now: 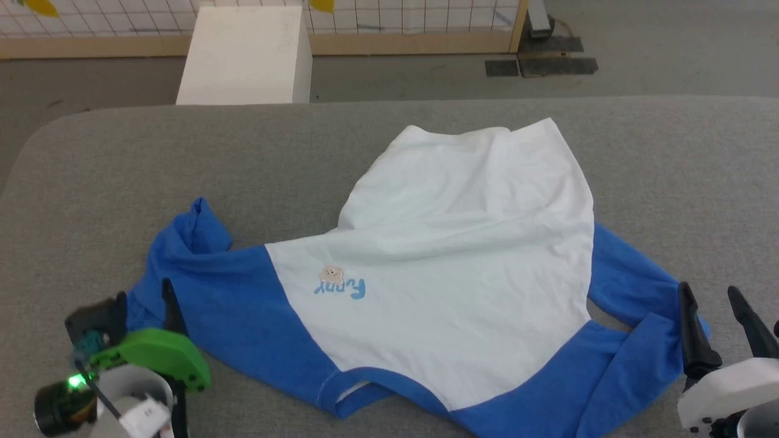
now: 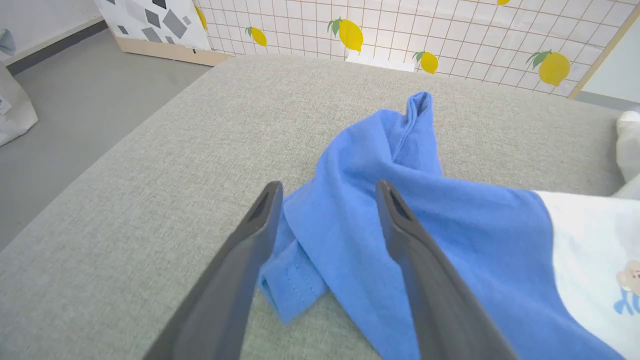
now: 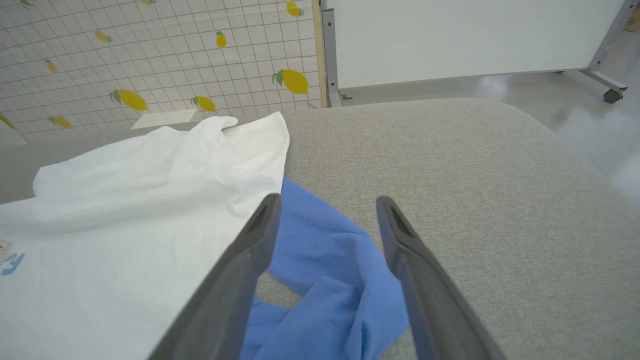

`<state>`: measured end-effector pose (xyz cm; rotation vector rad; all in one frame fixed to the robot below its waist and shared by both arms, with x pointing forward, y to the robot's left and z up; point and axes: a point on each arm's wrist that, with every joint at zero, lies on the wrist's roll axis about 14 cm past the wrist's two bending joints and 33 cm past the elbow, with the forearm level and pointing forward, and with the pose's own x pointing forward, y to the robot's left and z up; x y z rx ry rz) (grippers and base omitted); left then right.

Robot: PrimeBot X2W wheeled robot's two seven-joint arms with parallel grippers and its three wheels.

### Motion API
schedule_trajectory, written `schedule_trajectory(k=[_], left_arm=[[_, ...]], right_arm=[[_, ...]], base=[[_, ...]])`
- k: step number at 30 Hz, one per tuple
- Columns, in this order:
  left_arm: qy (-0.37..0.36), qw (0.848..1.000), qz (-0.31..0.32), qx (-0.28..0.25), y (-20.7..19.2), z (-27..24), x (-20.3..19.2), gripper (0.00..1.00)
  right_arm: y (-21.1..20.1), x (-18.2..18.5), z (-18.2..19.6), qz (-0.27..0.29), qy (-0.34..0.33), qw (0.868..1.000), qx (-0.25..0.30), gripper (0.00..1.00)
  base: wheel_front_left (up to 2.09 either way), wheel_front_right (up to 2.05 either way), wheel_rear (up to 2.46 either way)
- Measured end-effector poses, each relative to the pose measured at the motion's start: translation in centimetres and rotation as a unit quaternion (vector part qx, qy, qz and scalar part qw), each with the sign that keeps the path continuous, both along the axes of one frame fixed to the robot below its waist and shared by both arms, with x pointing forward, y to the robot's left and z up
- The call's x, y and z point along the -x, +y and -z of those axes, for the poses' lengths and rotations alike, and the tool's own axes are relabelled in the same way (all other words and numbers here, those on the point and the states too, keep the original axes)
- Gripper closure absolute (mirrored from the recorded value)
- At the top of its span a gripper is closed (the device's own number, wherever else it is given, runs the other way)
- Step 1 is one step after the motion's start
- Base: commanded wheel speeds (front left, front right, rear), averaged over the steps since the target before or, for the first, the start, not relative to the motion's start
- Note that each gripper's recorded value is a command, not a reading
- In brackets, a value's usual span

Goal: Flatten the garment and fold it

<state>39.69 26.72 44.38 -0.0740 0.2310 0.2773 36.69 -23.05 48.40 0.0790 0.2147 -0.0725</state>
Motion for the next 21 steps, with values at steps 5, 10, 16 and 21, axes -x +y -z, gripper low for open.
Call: schedule_trajectory(k=[5, 10, 16, 21], left_arm=[[0.005, 0.999, 0.009, 0.043, -2.3, 0.6, 2.9, 0.00], [0.061, 0.994, 0.047, 0.075, -5.3, 2.2, 5.2, 0.00], [0.117, 0.985, 0.068, 0.103, -7.4, 3.7, 6.1, 0.00], [0.165, 0.979, 0.056, 0.106, -7.0, 5.3, 5.7, 0.00]], right_arm=[[0.3, 0.8, 0.0, -0.005, 0.005, 1.000, 0.000, 0.00], [1.2, 0.7, -0.3, -0.019, 0.002, 1.000, -0.002, 0.00], [1.8, 0.5, -0.2, -0.028, 0.002, 1.000, -0.009, 0.00], [1.9, 0.6, 0.4, -0.028, 0.011, 1.000, -0.011, 0.00]], base=[[0.00, 0.00, 0.00], [0.00, 0.00, 0.00], [0.00, 0.00, 0.00], [0.00, 0.00, 0.00]])
